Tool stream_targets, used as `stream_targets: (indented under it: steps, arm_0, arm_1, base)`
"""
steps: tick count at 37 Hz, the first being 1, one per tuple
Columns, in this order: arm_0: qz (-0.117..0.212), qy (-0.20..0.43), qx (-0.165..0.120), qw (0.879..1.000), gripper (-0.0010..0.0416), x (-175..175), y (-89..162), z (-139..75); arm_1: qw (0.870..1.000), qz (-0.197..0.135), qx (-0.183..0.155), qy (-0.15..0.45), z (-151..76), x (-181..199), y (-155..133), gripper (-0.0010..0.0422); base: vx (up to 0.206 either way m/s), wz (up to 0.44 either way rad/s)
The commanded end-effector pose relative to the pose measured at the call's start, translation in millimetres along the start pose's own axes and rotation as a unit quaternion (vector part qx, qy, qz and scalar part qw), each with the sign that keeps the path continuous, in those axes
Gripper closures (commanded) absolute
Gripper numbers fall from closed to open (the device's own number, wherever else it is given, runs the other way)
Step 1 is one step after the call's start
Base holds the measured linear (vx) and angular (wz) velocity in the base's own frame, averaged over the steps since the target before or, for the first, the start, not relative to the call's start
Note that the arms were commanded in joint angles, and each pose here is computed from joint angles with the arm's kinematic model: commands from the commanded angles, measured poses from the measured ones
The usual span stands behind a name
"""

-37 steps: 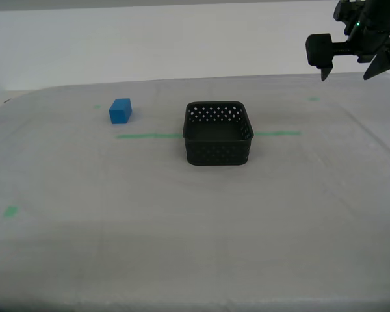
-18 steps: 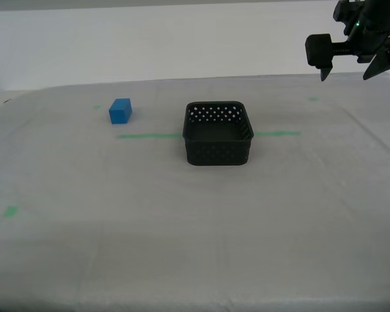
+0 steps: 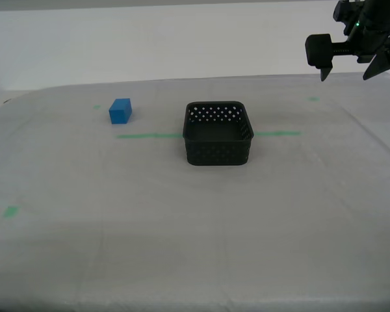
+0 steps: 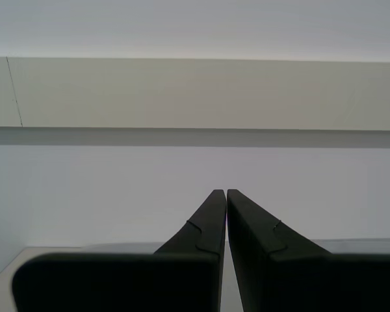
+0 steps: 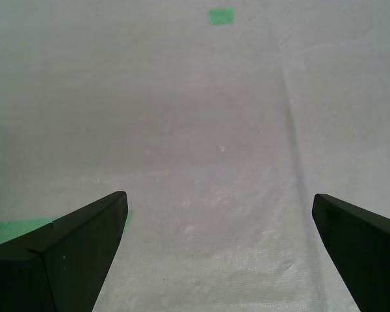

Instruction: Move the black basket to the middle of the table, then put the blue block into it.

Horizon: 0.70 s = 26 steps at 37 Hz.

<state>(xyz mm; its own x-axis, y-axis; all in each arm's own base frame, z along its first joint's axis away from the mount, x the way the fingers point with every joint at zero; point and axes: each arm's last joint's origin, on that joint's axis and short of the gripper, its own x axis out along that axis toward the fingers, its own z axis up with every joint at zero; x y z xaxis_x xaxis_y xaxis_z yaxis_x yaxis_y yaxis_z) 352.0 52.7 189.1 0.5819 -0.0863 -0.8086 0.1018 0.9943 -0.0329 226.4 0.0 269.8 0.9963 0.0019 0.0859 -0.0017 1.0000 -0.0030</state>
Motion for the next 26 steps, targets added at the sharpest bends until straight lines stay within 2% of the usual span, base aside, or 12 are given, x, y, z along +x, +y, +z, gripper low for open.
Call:
stream_targets:
  steps: [1,26]
  arm_0:
    - [-0.001,-0.002,0.0,1.0,0.0007,-0.3,0.1,0.4]
    - [-0.001,-0.002,0.0,1.0,0.0007,-0.3,0.1,0.4]
  arm_1:
    - [1.0,0.0,0.001,-0.003,0.8,0.1,-0.1,0.0412]
    - [1.0,0.001,-0.007,-0.007,3.3,0.7,0.0,0.0412]
  base:
    - [0.0,0.0]
    - [0.0,0.0]
